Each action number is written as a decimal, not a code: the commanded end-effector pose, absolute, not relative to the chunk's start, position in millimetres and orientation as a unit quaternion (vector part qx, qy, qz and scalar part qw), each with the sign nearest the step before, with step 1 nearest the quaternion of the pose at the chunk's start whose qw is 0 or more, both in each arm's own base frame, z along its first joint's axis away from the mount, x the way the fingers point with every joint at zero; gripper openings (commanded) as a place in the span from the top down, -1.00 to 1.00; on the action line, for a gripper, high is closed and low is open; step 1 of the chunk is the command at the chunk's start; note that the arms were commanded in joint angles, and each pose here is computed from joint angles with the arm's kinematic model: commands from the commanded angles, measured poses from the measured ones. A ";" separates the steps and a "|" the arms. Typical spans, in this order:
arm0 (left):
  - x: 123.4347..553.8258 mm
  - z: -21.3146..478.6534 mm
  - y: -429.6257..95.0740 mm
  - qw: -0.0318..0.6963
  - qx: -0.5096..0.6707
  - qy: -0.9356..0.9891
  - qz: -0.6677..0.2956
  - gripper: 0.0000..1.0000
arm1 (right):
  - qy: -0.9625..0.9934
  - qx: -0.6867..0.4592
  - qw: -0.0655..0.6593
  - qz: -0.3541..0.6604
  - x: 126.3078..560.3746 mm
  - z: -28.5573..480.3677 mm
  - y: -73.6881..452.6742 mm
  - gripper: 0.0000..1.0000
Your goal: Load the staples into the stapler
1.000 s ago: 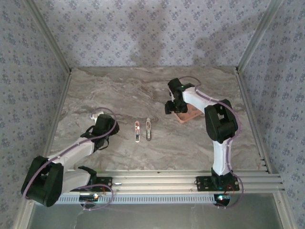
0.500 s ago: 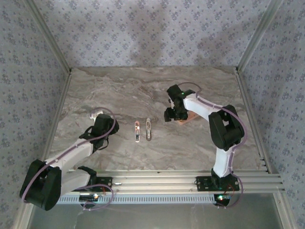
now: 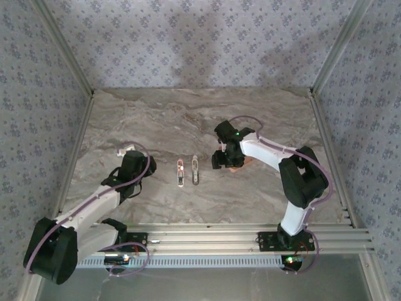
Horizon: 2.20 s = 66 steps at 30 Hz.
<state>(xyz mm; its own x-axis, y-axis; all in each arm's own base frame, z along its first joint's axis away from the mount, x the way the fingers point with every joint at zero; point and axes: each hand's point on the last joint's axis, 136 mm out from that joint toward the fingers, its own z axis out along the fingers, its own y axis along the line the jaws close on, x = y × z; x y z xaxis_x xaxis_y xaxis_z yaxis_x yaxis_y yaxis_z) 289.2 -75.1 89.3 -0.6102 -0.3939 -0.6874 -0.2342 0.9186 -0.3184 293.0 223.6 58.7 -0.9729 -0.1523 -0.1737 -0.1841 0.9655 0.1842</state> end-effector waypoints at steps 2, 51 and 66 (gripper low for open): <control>284.7 88.2 -74.3 0.404 -0.169 0.893 -0.102 -0.40 | 0.989 -0.070 0.073 0.105 272.5 59.4 225.7 -0.27; 271.8 85.5 -103.5 0.400 -0.084 0.896 -0.173 -0.40 | 0.984 -0.180 -0.003 0.001 295.9 49.5 170.7 0.23; 278.3 77.9 -106.7 0.387 -0.092 0.902 -0.171 -0.39 | 0.985 -0.171 -0.017 0.018 301.9 31.3 174.0 0.31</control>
<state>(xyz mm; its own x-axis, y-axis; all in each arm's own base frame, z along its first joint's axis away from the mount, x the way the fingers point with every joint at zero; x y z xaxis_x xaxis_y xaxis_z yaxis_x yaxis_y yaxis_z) 269.1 -102.2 66.1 -0.7071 -0.2777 -0.6503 -0.0443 0.9352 -0.3512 297.8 170.7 30.8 -0.9447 -0.3268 0.0271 -0.3260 0.9449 0.0300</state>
